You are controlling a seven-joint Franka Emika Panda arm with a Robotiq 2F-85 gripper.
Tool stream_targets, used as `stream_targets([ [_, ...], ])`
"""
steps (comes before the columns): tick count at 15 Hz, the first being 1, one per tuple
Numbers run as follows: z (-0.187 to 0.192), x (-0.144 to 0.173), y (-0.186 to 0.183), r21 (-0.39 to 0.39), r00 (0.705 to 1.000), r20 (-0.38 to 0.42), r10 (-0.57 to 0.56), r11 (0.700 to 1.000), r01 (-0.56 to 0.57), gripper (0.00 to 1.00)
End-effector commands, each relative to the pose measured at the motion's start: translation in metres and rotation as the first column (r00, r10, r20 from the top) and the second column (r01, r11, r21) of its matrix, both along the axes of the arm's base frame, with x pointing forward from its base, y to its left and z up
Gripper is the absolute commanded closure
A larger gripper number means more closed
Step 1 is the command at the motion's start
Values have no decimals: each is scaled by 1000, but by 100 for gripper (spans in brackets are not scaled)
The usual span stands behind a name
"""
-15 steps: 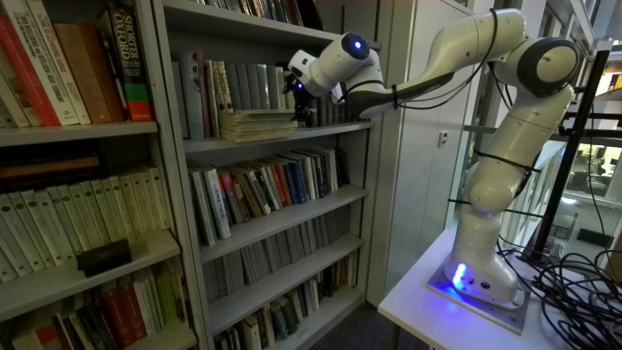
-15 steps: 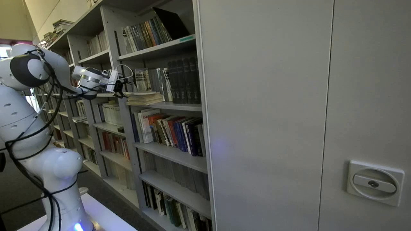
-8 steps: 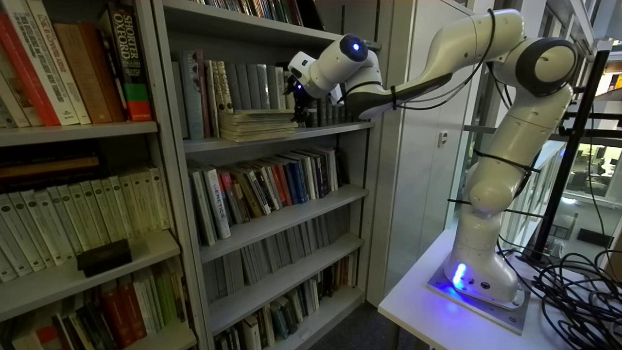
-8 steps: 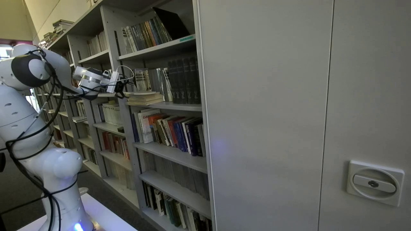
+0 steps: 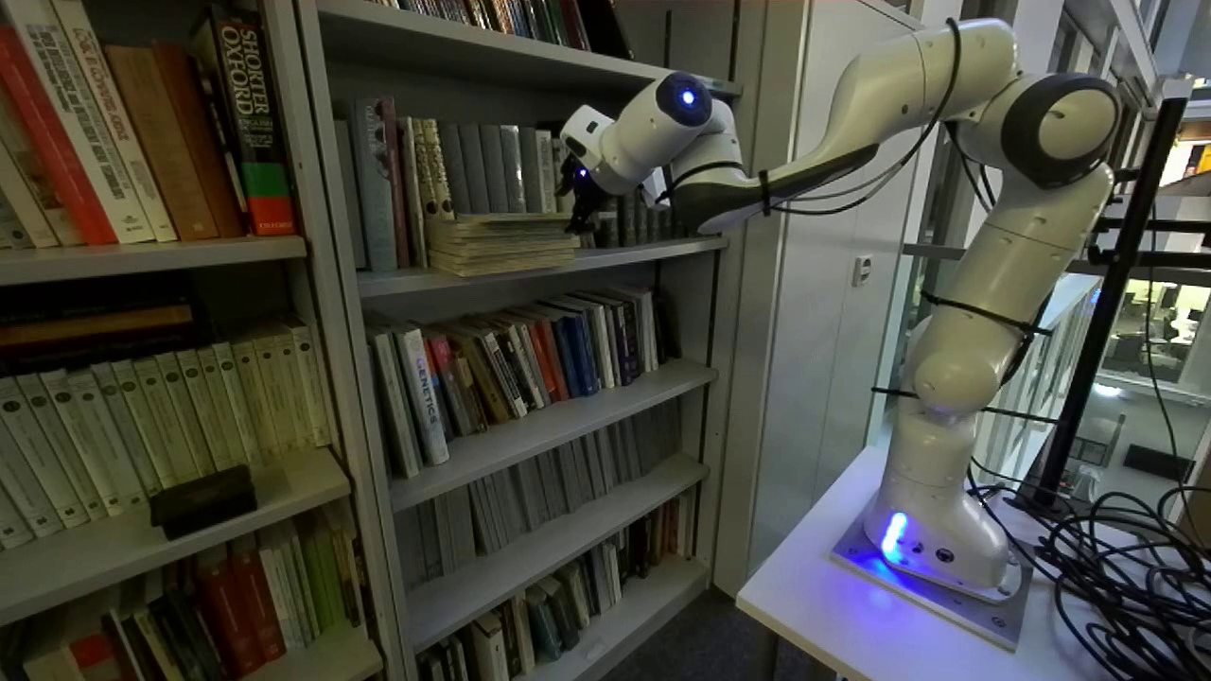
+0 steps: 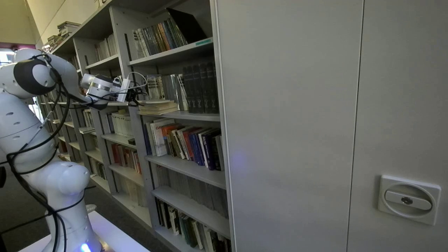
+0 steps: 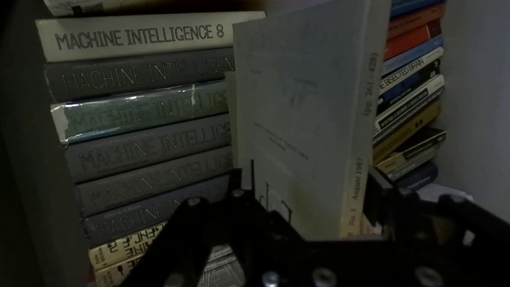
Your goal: Pick up the book on top of the pile of books on the bookshelf and then put it on top of the books that are arranged on the shelf
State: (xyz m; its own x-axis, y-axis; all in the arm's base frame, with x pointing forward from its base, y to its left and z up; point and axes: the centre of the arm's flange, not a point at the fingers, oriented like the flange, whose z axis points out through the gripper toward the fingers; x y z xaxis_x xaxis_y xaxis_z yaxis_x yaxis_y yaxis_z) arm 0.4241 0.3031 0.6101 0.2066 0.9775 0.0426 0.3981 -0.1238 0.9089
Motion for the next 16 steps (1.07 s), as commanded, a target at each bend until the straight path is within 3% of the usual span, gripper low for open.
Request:
stream_targets([
  [1, -2, 5, 1, -10, 999, 25, -26, 1000, 26, 65],
  [5, -7, 4, -1, -12, 1000, 14, -26, 1000, 26, 95],
  [6, -8, 2, -2, -13, 1000, 7, -27, 1000, 27, 99],
  [10, -7, -6, -2, -23, 1000, -1, -22, 999, 22, 97],
  [16, 36, -21, 0, -18, 990, 125, -71, 997, 74, 97],
])
